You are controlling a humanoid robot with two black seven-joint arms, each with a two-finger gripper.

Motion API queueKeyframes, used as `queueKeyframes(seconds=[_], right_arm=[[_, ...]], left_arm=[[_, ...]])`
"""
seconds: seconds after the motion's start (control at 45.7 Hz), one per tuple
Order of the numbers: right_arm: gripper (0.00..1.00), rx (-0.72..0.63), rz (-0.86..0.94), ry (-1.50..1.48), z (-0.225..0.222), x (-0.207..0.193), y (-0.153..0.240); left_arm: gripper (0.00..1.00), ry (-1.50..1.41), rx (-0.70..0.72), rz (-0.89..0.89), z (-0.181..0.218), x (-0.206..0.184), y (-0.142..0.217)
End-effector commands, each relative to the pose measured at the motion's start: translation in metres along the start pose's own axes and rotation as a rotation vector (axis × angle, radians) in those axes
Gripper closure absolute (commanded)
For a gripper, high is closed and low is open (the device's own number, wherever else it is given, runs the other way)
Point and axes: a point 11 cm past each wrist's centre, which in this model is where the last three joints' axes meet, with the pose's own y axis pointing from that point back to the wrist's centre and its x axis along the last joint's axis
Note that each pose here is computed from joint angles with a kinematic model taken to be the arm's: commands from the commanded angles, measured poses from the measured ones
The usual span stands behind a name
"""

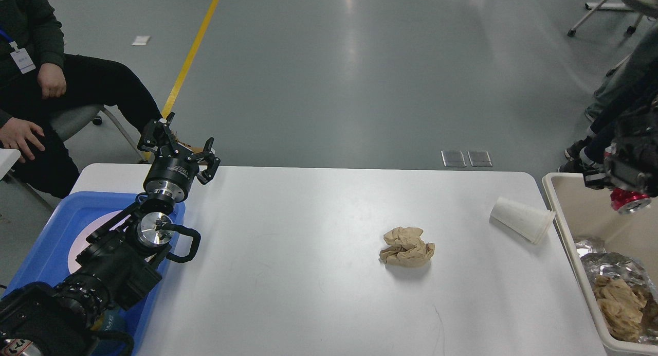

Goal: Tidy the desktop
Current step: 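Lift the red can and carry it over the white bin, then lower the can into the bin and open the right gripper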

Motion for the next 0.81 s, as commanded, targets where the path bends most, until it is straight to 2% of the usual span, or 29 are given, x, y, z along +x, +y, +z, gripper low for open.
queueKeyframes(seconds=[0.0, 0.131, 0.35, 0.613, 0.788], right_arm=[[1.00, -0.032, 0.025, 0.055, -0.028, -0.042, -0.032], [1.00, -0.060, 0.043, 0.092, -0.041, -0.071, -0.053], [1.00, -0.092, 0.078, 0.095, -0.038, -0.101, -0.072], [1.00, -0.125, 0.049, 0.097, -0.026, -0.135, -0.086], [1.00, -0.166, 0.003, 0.088, 0.000, -0.162, -0.094]], left_arm=[[0.04, 0.000, 0.000, 0.000, 0.000, 0.000, 0.000], [0.04, 0.000, 0.000, 0.000, 0.000, 0.000, 0.000], [0.04, 0.000, 0.000, 0.000, 0.000, 0.000, 0.000], [0.04, 0.000, 0.001, 0.001, 0.000, 0.001, 0.000], [0.04, 0.000, 0.000, 0.000, 0.000, 0.000, 0.000]])
